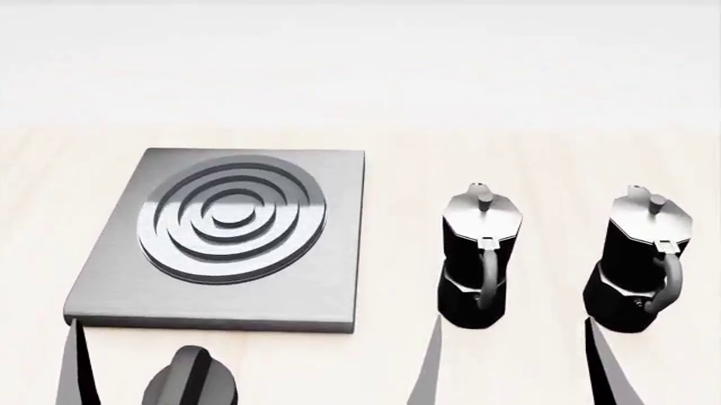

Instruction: Put both moka pots on the stove.

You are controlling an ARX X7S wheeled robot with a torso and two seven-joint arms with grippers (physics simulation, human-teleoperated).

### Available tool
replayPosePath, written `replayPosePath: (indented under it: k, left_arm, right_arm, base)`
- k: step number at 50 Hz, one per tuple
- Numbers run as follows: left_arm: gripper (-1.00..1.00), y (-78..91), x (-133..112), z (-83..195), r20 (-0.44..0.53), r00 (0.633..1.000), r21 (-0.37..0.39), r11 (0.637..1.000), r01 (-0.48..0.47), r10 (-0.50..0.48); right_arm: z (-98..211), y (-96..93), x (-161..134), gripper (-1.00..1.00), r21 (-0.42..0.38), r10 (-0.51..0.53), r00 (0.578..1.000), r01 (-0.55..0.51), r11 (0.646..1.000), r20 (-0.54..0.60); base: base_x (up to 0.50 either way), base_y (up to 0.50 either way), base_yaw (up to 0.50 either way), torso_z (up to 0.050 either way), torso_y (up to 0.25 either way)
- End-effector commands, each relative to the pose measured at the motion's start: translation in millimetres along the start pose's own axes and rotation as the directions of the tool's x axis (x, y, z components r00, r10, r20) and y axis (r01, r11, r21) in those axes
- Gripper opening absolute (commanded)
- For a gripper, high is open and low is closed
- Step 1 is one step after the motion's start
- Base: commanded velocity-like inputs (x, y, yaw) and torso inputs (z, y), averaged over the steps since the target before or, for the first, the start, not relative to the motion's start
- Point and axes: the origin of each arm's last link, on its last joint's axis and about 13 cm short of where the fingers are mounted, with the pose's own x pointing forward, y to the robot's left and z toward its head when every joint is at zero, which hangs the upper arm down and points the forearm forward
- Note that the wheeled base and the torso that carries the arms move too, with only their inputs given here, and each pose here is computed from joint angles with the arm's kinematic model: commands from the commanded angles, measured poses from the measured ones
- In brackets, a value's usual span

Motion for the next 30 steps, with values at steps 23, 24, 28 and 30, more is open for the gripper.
replayPosePath:
  k: [23, 24, 28, 30]
  left_arm:
    - [1.0, 0.2, -3.2, 0.6, -0.001, 1.0, 0.0, 1.0, 0.001, -0.001]
    - [1.0, 0.3, -3.3, 0.7, -0.002, 1.0, -0.002, 1.0, 0.001, -0.001]
    - [1.0, 0.1, -3.6, 0.3, -0.002, 1.0, 0.0, 1.0, 0.001, -0.001]
    - [1.0, 0.1, -3.4, 0.1, -0.003, 1.0, 0.001, 1.0, 0.002, -0.002]
  right_arm:
    - [-0.9, 0.2, -1.0, 1.0, 0.004, 0.009, 1.0, -0.009, 1.0, -0.007]
    - [-0.8, 0.3, -0.9, 1.0, 0.003, 0.009, 1.0, -0.009, 1.0, -0.007]
    - [-0.7, 0.2, -1.1, 1.0, 0.004, 0.01, 1.0, -0.01, 1.0, -0.006]
    - [-0.2, 0.1, -1.2, 1.0, 0.004, 0.01, 1.0, -0.01, 1.0, -0.005]
  base:
    - [0.0, 0.07, 0.0, 0.0, 0.0]
    - [0.0, 0.1, 0.0, 0.0, 0.0]
    - [0.0, 0.1, 0.0, 0.0, 0.0]
    - [0.0, 0.1, 0.0, 0.0, 0.0]
